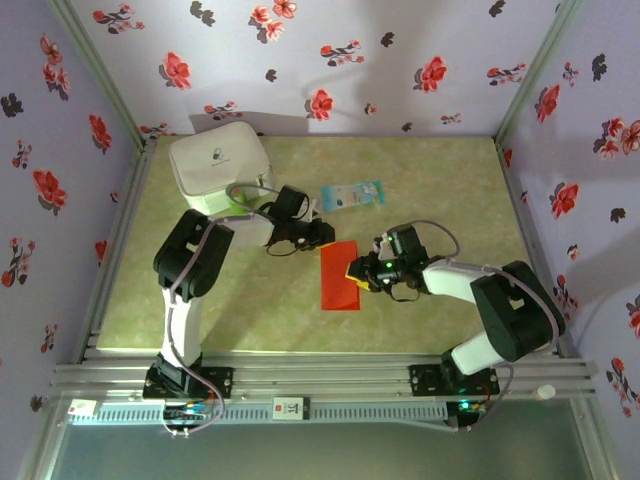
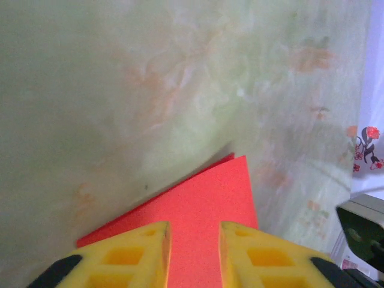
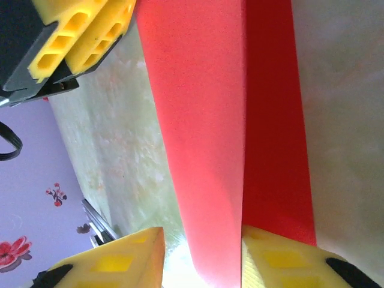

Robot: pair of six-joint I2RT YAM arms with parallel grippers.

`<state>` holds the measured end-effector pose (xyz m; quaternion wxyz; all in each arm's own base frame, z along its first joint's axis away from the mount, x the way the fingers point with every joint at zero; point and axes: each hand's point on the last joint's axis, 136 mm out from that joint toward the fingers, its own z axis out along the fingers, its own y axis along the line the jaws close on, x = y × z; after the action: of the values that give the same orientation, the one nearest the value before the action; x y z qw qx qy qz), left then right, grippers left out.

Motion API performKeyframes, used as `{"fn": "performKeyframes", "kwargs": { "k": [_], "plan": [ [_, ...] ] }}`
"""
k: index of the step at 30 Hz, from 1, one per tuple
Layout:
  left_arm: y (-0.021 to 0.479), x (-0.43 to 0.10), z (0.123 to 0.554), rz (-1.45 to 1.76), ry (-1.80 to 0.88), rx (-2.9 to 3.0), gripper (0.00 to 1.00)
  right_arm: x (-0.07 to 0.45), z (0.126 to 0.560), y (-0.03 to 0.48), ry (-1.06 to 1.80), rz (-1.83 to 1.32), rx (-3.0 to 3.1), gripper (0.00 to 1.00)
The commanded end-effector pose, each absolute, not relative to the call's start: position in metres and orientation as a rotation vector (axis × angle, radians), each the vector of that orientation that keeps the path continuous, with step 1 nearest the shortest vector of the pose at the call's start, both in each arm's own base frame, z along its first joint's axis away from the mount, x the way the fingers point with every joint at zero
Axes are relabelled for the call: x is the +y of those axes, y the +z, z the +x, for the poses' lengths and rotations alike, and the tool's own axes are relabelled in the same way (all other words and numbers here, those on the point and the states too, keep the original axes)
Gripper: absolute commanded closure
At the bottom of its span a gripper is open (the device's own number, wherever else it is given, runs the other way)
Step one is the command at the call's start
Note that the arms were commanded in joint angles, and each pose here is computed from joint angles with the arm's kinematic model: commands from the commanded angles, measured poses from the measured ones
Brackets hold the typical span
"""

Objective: Fold a paper plane with a square sheet of paper (pick it up from the middle)
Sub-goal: Fold the triangle a second time at the center of the table.

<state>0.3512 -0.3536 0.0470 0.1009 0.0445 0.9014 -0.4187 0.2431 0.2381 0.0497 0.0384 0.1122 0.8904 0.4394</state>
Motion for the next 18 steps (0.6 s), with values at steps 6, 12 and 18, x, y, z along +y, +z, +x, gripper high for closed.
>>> {"fn": "performKeyframes", "kwargs": {
  "k": [6,12,18],
  "plan": [
    [0.139,-0.335,0.337,0.309,-1.161,2.373,0.65,0.239,0.247,0.050,1.372,0.346,2.717,0.77],
    [0.152,-0.331,0.289,0.526,-0.976,2.252,0.57,0.239,0.248,0.051,1.373,0.338,2.717,0.81],
    [0.137,-0.343,0.233,0.728,-0.743,2.157,0.61,0.240,0.249,0.055,1.378,0.335,2.711,0.85]
  ]
}}
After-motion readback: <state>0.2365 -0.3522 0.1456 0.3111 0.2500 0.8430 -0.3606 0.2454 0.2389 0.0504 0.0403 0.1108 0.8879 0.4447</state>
